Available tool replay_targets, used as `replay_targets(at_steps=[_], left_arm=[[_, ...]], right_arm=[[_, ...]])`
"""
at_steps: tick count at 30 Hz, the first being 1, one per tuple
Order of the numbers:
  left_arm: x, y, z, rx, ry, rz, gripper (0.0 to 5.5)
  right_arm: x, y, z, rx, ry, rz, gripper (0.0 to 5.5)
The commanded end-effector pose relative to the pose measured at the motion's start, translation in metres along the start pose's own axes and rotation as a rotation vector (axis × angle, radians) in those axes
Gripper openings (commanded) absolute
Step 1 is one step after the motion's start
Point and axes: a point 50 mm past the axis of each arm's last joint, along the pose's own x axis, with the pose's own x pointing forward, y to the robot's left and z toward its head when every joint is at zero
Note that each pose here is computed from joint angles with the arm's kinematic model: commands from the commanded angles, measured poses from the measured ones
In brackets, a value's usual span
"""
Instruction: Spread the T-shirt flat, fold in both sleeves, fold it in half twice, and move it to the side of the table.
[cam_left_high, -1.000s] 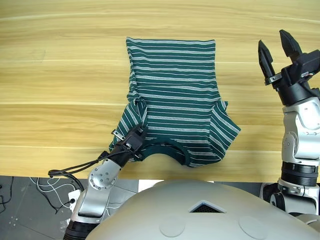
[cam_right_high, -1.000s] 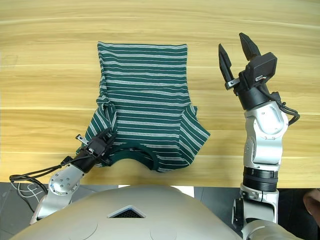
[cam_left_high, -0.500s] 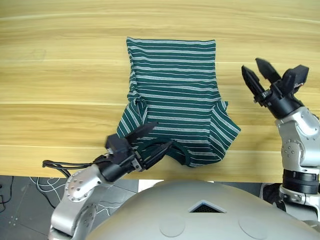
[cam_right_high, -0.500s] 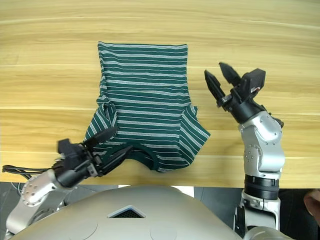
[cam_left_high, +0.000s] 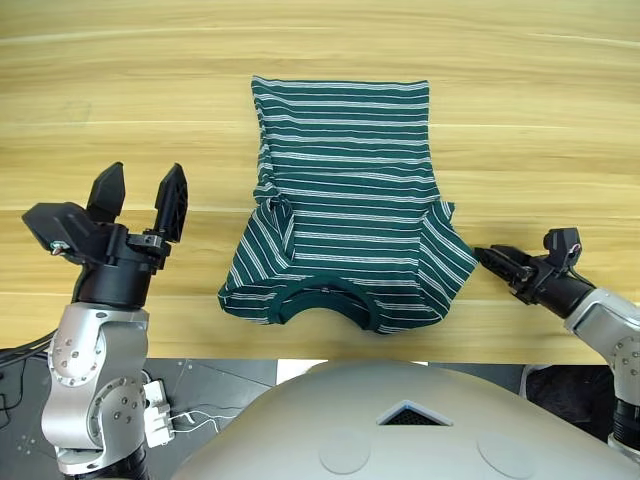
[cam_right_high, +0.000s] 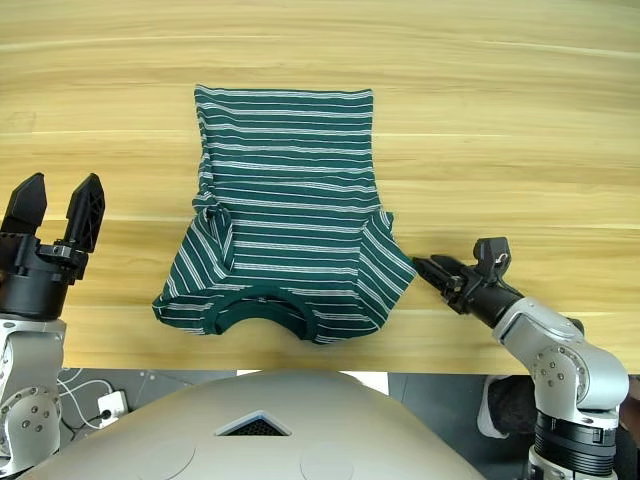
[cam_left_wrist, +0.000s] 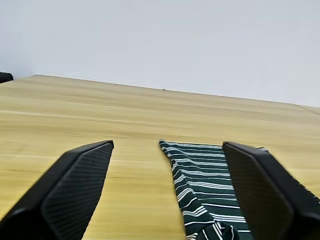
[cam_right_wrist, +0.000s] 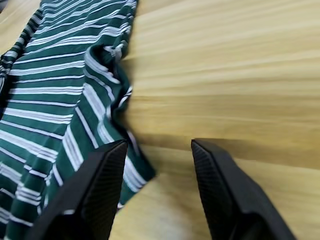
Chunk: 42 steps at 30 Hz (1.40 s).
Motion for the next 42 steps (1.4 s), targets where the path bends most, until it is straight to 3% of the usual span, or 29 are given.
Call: replay_targets(at_steps=[1,8,22,26,35,42], left_arm=[[0.001,0.000,-0.006,0.011,0.034,0.008,4.05],[0.002,-0.001,-0.009,0.013,0.050,0.005,4.05],[0.003,-0.002,-0.013,-0.011,0.065,0.010,4.08],[0.004,-0.002,-0.015,-0.013,0.069,0.006,4.08],[0.005,-0.002,-0.016,-0.009,0.070,-0.006,4.08],[0.005,-0.012,-0.011,0.037,0.052,-0.058,4.08]], right_arm=[[0.001,0.000,-0.021,0.012,0.121,-0.015,2.39],[0.003,0.002,-0.018,-0.040,0.129,0.008,2.39],[0.015,0.010,-0.011,-0.113,0.071,0.027,0.02],[0.017,0.013,-0.005,-0.143,0.028,0.037,0.02],[0.015,0.049,0.051,-0.392,-0.230,0.110,0.02],[0.024,0.081,0.031,-0.681,-0.134,0.215,0.02]])
